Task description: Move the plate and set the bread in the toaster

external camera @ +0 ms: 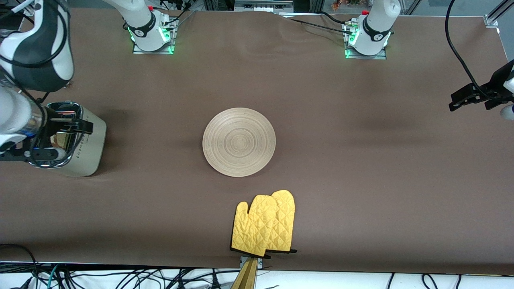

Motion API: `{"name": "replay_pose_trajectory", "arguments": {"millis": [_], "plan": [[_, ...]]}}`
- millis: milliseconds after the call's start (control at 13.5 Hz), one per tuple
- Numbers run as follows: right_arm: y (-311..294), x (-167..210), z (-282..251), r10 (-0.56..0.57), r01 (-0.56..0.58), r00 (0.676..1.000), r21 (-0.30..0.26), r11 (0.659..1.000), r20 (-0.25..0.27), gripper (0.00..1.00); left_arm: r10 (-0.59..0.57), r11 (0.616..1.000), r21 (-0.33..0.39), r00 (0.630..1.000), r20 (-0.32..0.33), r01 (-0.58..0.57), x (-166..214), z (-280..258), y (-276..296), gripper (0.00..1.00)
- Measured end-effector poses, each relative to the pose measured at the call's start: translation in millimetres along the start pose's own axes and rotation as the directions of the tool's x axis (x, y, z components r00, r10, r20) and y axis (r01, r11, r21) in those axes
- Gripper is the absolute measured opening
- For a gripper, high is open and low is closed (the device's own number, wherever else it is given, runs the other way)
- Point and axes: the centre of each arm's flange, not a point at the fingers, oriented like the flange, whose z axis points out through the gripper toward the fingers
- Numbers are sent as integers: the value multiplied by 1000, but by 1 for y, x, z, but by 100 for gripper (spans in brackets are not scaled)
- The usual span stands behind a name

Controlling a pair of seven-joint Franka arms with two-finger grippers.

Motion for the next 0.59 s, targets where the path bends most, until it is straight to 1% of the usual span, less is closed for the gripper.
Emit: {"name": "replay_pose_trajectory", "arguments": {"millis": [223,372,595], "plan": [[-36,0,-4,-61,61,998,3,998,-9,100,-1,1000,1,1000,0,1,0,0,-1,100],[-49,0,-8,-87,87,996,10,996,-21,100,-3,1000,1,1000,-2,3,0,-1,-2,100],[-37,-3,-18,-96,99,994,53,994,-53,100,-3,1000,1,1000,-11,3,0,-5,-2,100]]}}
